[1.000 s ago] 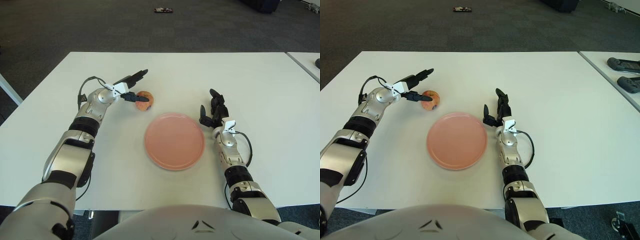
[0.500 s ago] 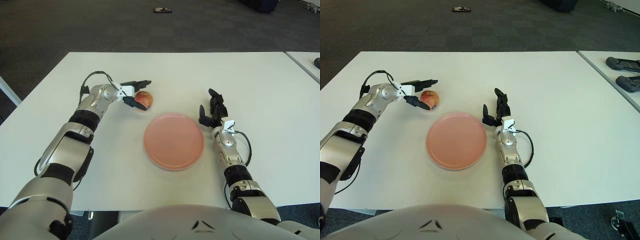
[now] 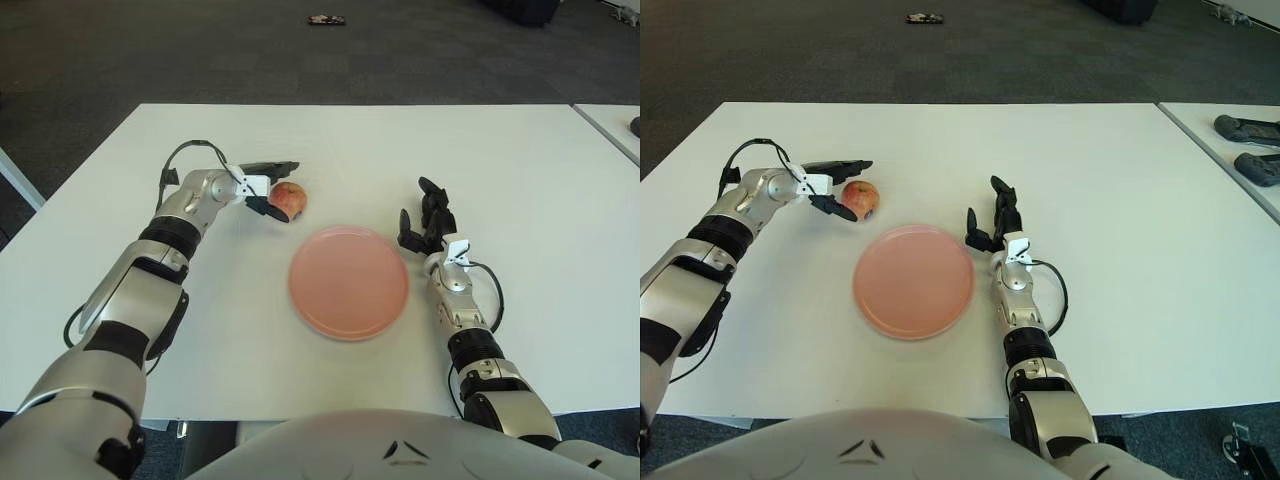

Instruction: Put the apple into the plate.

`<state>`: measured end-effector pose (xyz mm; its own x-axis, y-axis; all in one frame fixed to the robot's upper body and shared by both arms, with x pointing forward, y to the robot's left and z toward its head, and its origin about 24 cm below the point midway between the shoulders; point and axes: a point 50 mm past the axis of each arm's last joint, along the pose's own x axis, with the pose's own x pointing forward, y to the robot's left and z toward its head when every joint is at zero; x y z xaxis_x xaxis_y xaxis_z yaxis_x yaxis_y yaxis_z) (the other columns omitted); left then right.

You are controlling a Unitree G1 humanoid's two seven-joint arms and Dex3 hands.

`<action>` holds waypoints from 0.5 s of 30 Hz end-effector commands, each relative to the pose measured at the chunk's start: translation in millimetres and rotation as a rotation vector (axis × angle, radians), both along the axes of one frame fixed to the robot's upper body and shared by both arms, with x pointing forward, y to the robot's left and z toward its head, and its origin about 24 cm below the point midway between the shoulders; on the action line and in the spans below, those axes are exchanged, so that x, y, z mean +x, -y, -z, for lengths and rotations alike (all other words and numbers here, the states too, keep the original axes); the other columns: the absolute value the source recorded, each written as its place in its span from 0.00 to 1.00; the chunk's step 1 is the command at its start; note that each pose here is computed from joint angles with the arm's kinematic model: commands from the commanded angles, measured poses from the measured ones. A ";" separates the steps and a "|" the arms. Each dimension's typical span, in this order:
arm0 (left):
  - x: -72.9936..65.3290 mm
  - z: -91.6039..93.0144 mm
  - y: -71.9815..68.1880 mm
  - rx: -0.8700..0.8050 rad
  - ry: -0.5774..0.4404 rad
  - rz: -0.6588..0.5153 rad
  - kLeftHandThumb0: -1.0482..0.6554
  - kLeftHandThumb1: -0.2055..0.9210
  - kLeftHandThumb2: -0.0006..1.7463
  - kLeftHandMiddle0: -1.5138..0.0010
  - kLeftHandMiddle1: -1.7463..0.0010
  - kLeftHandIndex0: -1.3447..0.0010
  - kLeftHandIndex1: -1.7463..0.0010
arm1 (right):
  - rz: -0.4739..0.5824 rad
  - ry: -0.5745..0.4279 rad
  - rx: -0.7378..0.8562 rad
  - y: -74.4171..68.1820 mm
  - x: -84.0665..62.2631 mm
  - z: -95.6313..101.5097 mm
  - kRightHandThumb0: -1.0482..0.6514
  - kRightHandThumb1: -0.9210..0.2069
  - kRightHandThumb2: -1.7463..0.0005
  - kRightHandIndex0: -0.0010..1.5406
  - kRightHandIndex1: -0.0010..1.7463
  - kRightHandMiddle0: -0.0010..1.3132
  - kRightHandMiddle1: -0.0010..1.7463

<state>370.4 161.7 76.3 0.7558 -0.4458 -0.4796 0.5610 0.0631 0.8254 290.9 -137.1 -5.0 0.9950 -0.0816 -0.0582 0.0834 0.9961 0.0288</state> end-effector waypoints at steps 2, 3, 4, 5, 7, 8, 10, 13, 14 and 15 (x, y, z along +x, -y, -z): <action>3.5 -6.1 1.8 0.039 0.046 0.021 0.00 1.00 0.01 1.00 1.00 1.00 1.00 | 0.009 -0.092 0.009 1.9 -9.9 18.0 0.51 0.44 0.32 0.16 0.00 0.00 0.31; 3.6 -6.5 1.7 0.043 0.049 0.023 0.00 1.00 0.01 1.00 1.00 1.00 1.00 | 0.009 -0.092 0.010 2.0 -10.0 18.1 0.51 0.44 0.32 0.16 0.00 0.00 0.31; 3.8 -6.8 1.4 0.047 0.053 0.024 0.00 1.00 0.01 1.00 1.00 1.00 1.00 | 0.009 -0.092 0.010 1.6 -9.9 18.2 0.51 0.43 0.32 0.16 0.01 0.00 0.31; 3.8 -7.0 1.1 0.050 0.055 0.025 0.00 1.00 0.02 1.00 1.00 1.00 1.00 | 0.009 -0.093 0.011 1.4 -9.9 18.2 0.51 0.43 0.33 0.16 0.01 0.00 0.31; 3.5 -2.8 2.5 0.061 0.065 0.023 0.00 1.00 0.02 1.00 1.00 1.00 1.00 | 0.009 -0.092 0.011 1.0 -10.0 18.3 0.51 0.43 0.33 0.17 0.01 0.00 0.31; 3.5 -2.0 2.7 0.064 0.070 0.021 0.00 1.00 0.02 1.00 1.00 1.00 1.00 | 0.010 -0.091 0.010 0.9 -10.0 18.3 0.51 0.43 0.33 0.17 0.01 0.00 0.32; 4.0 -1.8 2.6 0.071 0.082 0.017 0.00 1.00 0.02 1.00 1.00 1.00 1.00 | 0.011 -0.089 0.006 0.6 -10.1 18.2 0.50 0.44 0.33 0.17 0.01 0.00 0.32; 4.7 9.5 6.5 0.084 0.090 -0.012 0.00 1.00 0.03 1.00 1.00 1.00 1.00 | 0.012 -0.088 0.004 -0.2 -10.2 18.4 0.49 0.44 0.34 0.16 0.00 0.00 0.33; 4.8 13.1 7.9 0.089 0.093 -0.022 0.00 1.00 0.03 1.00 1.00 1.00 1.00 | 0.012 -0.087 0.004 -0.3 -10.2 18.4 0.48 0.44 0.34 0.16 0.00 0.00 0.33; 4.9 15.0 8.7 0.093 0.096 -0.027 0.00 1.00 0.03 1.00 1.00 1.00 1.00 | 0.013 -0.087 0.003 -0.4 -10.2 18.4 0.48 0.45 0.34 0.16 0.00 0.00 0.34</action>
<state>371.9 158.5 63.2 0.7944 -0.4008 -0.4564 0.5021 0.0105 0.8648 290.7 -136.6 -5.5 0.9949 -0.0847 -0.0548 0.0865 0.9957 0.0317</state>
